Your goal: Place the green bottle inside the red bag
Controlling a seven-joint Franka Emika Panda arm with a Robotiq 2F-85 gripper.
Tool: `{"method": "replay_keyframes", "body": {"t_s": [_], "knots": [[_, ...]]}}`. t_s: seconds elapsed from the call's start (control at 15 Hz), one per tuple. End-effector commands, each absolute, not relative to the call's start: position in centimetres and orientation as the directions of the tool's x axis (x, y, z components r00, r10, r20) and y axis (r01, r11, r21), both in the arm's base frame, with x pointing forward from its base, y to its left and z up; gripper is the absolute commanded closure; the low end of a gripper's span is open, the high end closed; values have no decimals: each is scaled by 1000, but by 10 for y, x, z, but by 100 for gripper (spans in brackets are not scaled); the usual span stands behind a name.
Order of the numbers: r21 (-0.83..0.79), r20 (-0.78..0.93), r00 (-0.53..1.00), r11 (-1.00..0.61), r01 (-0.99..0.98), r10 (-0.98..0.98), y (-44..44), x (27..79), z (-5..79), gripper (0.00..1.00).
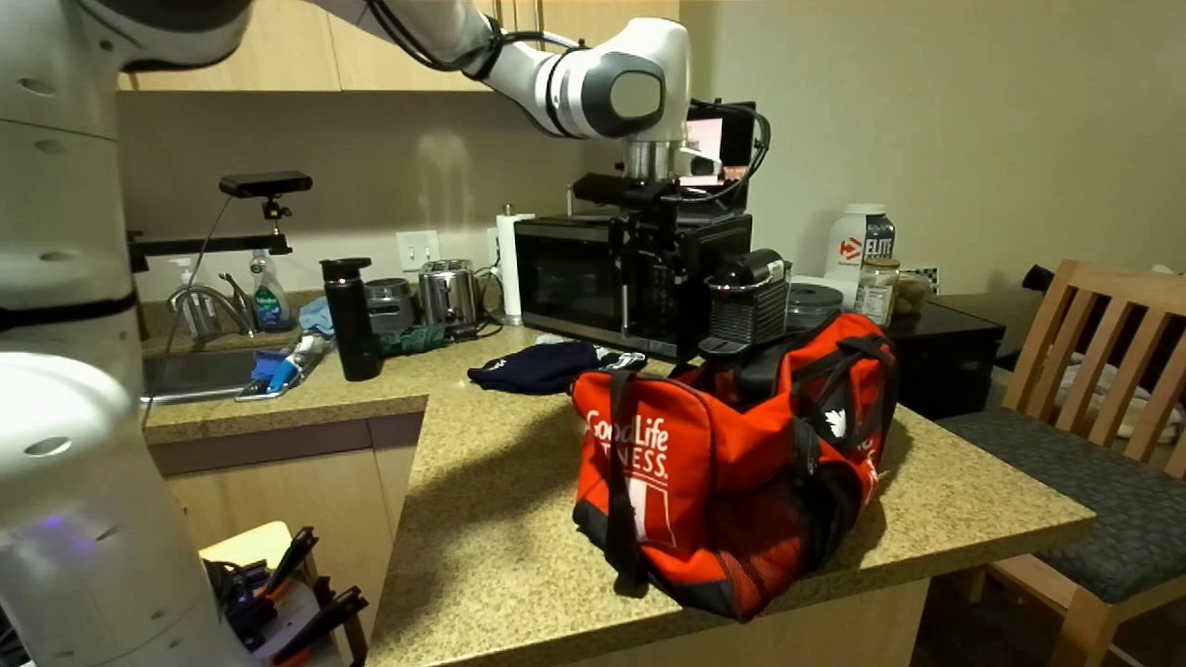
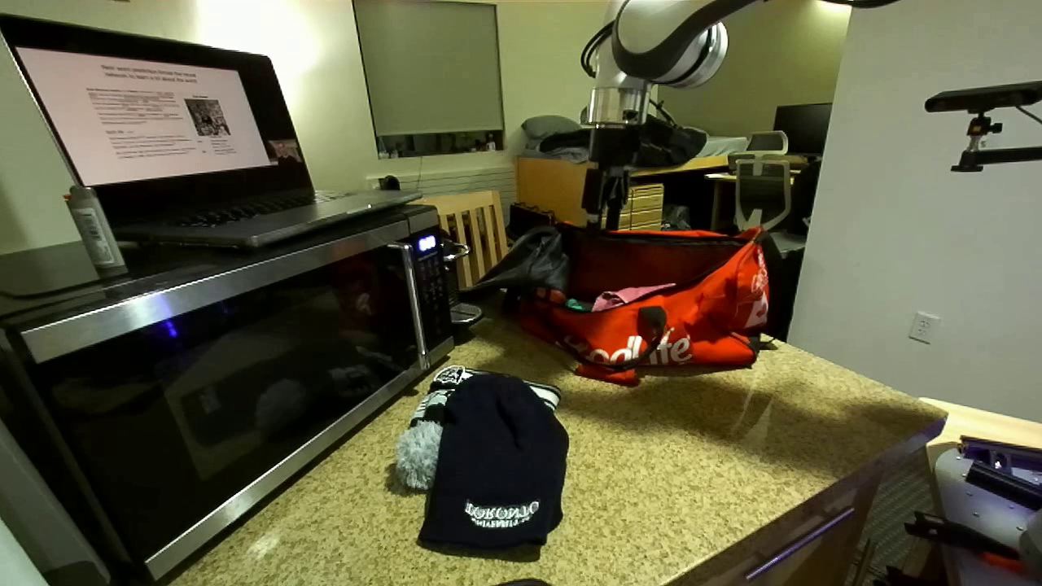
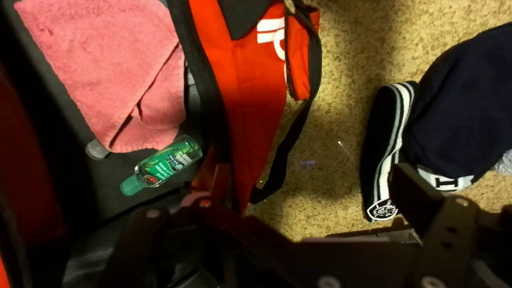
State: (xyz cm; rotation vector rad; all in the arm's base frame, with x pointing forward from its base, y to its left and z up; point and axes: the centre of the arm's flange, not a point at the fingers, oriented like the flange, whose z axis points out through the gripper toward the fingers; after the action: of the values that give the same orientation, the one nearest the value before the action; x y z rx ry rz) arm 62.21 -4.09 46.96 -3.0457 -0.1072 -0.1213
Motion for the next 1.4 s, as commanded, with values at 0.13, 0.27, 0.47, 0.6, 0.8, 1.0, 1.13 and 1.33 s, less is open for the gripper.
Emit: {"method": "replay_keyframes", "body": {"t_s": [0.13,0.27,0.47,0.6,0.8,1.0,1.13,1.33], "knots": [[-88,65,996,-993,73,68,-38,621,463,0],[-96,45,994,-990,105,101,-23,624,455,0],[-114,15,990,-983,143,142,-3,625,448,0],[-128,-12,985,-977,171,174,9,621,448,0],[-131,-70,978,-974,185,195,22,613,450,0],[-132,-134,969,-973,190,207,28,606,450,0],[-130,-160,963,-972,196,216,32,601,452,0],[-115,-158,962,-972,206,223,35,594,456,0]]}}
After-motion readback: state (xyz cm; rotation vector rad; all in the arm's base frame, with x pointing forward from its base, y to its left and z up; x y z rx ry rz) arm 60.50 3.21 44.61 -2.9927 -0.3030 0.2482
